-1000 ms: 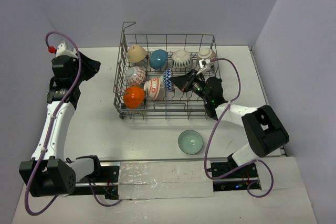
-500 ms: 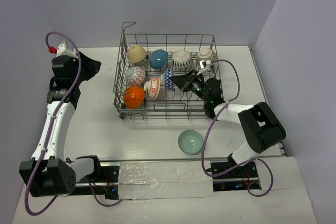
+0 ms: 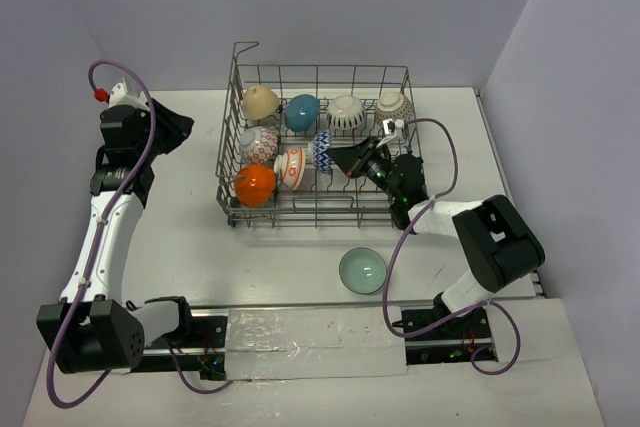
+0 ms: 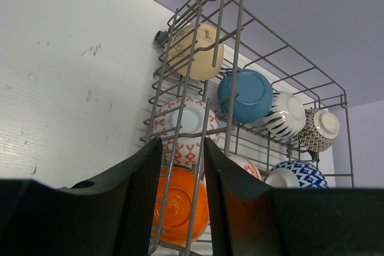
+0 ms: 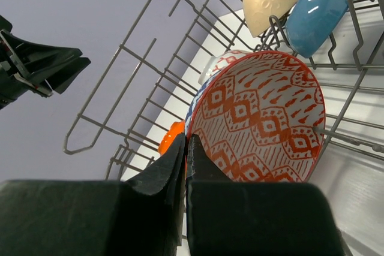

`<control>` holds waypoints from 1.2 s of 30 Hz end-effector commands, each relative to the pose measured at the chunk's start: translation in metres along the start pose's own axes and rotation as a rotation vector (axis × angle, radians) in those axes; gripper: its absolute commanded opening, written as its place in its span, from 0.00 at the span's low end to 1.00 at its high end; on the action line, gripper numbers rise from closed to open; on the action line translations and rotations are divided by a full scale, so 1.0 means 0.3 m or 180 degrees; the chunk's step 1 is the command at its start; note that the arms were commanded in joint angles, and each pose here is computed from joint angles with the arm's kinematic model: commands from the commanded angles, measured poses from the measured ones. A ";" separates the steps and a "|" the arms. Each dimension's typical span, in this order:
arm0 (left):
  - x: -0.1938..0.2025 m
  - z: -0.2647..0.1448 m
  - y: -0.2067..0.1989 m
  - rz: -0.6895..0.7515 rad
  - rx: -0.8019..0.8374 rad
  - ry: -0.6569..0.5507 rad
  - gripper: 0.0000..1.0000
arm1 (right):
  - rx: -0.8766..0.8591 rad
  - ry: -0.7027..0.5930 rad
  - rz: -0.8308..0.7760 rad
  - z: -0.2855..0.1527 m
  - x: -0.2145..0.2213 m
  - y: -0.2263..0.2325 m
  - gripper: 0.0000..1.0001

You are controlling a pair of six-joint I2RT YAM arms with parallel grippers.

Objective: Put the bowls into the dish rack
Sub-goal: Insert the bowl into the dish rack.

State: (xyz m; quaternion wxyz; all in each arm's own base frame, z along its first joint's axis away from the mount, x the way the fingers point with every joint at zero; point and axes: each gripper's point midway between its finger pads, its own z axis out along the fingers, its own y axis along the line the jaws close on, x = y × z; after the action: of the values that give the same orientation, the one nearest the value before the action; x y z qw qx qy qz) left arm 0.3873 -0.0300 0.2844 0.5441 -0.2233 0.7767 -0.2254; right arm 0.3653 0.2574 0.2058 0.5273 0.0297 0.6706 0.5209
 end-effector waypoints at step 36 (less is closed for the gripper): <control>-0.008 0.005 -0.042 0.0015 0.0166 -0.0043 0.40 | 0.0443 0.0389 -0.0377 -0.030 0.053 -0.095 0.62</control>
State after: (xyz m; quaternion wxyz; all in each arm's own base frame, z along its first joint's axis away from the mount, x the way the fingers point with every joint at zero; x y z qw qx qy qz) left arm 0.3872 -0.0341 0.2838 0.5408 -0.2201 0.7782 -0.2311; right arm 0.3582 0.2437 0.1405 0.4831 0.0142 0.7622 0.4307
